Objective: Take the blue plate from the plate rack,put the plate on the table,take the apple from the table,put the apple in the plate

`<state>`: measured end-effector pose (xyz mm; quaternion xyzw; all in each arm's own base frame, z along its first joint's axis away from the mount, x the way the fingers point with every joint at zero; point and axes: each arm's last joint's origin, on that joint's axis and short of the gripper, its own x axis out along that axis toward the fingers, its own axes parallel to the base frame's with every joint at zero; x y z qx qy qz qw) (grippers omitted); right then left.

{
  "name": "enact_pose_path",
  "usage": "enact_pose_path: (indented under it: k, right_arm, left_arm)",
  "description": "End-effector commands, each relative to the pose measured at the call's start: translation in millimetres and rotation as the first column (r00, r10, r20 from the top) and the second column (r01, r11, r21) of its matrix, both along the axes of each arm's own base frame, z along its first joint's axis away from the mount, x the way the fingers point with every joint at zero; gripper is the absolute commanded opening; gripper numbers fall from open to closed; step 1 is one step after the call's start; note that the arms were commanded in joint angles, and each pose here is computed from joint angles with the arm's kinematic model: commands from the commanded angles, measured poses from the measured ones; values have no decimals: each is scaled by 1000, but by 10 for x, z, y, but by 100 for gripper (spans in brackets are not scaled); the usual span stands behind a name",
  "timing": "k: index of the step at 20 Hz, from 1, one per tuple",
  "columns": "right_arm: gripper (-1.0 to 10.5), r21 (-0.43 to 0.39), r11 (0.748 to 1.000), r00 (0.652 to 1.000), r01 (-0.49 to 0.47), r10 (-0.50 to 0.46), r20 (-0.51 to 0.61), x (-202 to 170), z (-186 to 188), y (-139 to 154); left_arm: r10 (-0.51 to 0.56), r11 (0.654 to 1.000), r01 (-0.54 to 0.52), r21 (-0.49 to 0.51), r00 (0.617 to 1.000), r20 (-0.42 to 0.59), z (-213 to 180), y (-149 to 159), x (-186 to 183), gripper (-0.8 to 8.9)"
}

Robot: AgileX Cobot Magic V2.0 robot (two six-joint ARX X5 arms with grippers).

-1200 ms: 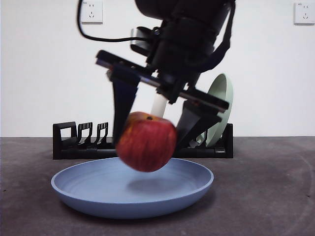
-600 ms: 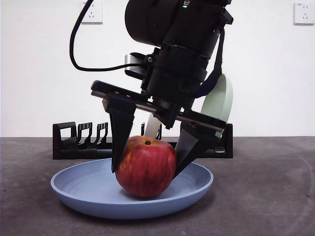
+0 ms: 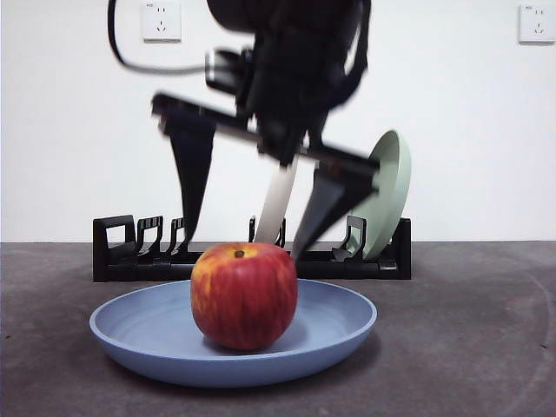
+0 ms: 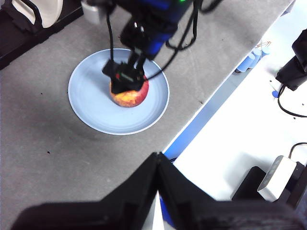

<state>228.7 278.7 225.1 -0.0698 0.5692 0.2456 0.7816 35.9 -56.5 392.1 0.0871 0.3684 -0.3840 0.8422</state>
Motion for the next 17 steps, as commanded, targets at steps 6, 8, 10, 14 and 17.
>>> enact_pose_path:
  k: [6,8,10,14,17]
  right_arm:
    - [280,-152,985,985,-79,101,137,-38,754,-37]
    - [-27,-236,971,971,-45,98,217,-82,958,-154]
    - [-2,-294,953,957,-69,147,252,-185,1146,-309]
    - [-1,-313,942,943,-119,206,262,-506,1522,-708]
    - [1,-291,953,926,-81,180,332,-695,1751,-965]
  left_arm:
    - [-33,999,33,23,999,37,0,-2,3,-4]
    - [-17,999,14,40,998,65,1,8,9,-4]
    - [8,998,-15,62,995,103,3,22,18,-4]
    - [25,984,-67,167,970,242,10,49,49,-4]
    - [60,959,-149,240,937,344,21,77,75,-4]
